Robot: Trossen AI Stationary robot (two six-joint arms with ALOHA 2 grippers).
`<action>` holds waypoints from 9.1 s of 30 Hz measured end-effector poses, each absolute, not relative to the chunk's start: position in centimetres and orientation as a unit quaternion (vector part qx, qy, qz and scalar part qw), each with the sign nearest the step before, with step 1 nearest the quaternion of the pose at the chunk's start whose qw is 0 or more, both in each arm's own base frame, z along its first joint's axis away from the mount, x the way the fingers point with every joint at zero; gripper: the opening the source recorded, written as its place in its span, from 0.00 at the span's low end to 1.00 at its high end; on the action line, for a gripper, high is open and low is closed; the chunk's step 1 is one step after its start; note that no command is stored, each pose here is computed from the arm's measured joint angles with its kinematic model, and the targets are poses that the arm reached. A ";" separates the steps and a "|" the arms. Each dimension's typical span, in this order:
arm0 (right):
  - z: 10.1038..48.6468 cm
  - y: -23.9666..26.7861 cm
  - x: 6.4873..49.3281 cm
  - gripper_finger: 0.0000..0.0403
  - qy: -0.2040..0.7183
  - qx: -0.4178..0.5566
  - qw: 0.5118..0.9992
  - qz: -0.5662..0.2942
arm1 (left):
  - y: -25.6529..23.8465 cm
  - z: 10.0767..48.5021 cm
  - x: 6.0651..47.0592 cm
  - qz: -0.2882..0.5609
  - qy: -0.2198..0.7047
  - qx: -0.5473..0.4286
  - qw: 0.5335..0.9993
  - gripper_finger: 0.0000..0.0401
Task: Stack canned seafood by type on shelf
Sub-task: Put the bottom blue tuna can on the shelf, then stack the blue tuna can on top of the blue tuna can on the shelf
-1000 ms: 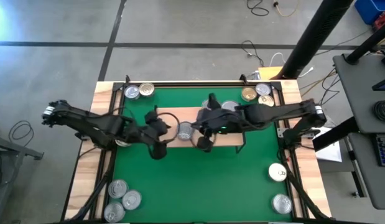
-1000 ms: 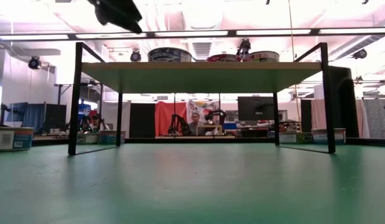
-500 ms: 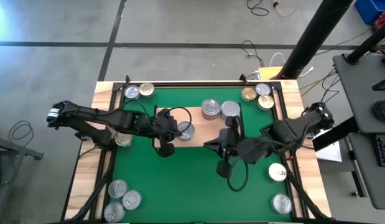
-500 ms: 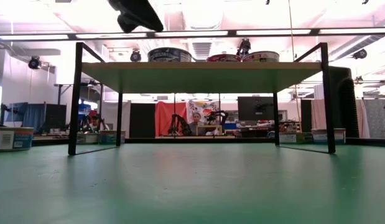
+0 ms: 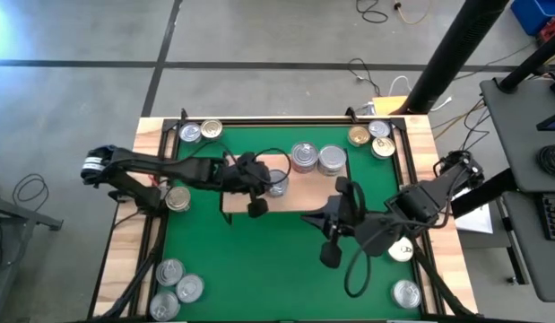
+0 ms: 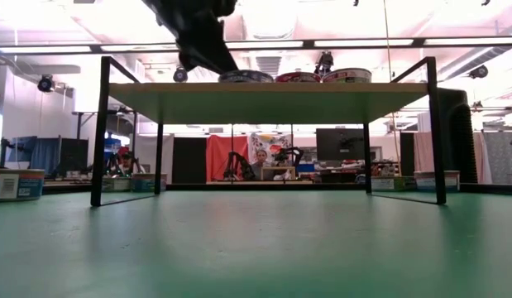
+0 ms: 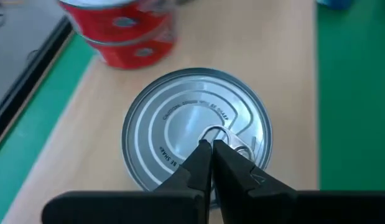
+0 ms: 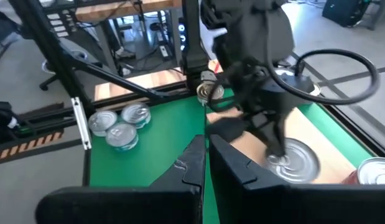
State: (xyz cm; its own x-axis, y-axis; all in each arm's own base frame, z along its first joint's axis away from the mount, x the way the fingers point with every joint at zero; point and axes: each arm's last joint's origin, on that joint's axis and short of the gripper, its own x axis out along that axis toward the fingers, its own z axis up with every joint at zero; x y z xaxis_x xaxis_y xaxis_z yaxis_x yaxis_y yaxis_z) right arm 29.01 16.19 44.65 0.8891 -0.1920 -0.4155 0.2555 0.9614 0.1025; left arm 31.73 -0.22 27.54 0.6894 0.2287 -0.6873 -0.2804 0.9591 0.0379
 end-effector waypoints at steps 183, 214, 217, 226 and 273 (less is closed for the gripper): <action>16.0 -7.1 10.0 0.03 0.111 0.595 0.379 -0.700 | -21.7 32.1 16.1 -0.044 0.427 -0.460 0.777 0.00; 15.4 -7.3 10.9 0.03 0.183 0.497 0.443 -0.723 | -17.3 36.2 13.8 -0.063 0.296 -0.398 0.866 0.00; 14.7 -7.4 11.1 0.03 0.229 0.490 0.453 -0.709 | -17.2 36.2 13.8 -0.061 0.298 -0.395 0.867 0.00; 14.2 -5.9 11.7 0.03 0.406 0.478 0.512 -0.587 | -17.1 36.0 13.7 -0.059 0.304 -0.384 0.870 0.00; 12.2 17.2 19.9 0.03 0.505 0.427 0.672 -0.333 | -19.8 30.7 21.2 0.120 0.205 -0.235 0.942 0.00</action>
State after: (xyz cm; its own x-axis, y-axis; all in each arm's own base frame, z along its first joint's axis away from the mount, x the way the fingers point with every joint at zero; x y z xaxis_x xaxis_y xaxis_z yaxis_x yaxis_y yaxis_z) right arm 19.88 17.20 12.25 0.2678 -0.0173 -0.9633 0.8793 0.4132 0.2370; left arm 21.16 -19.78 30.73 0.8868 0.1293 -0.4436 -0.3224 0.8609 -0.3936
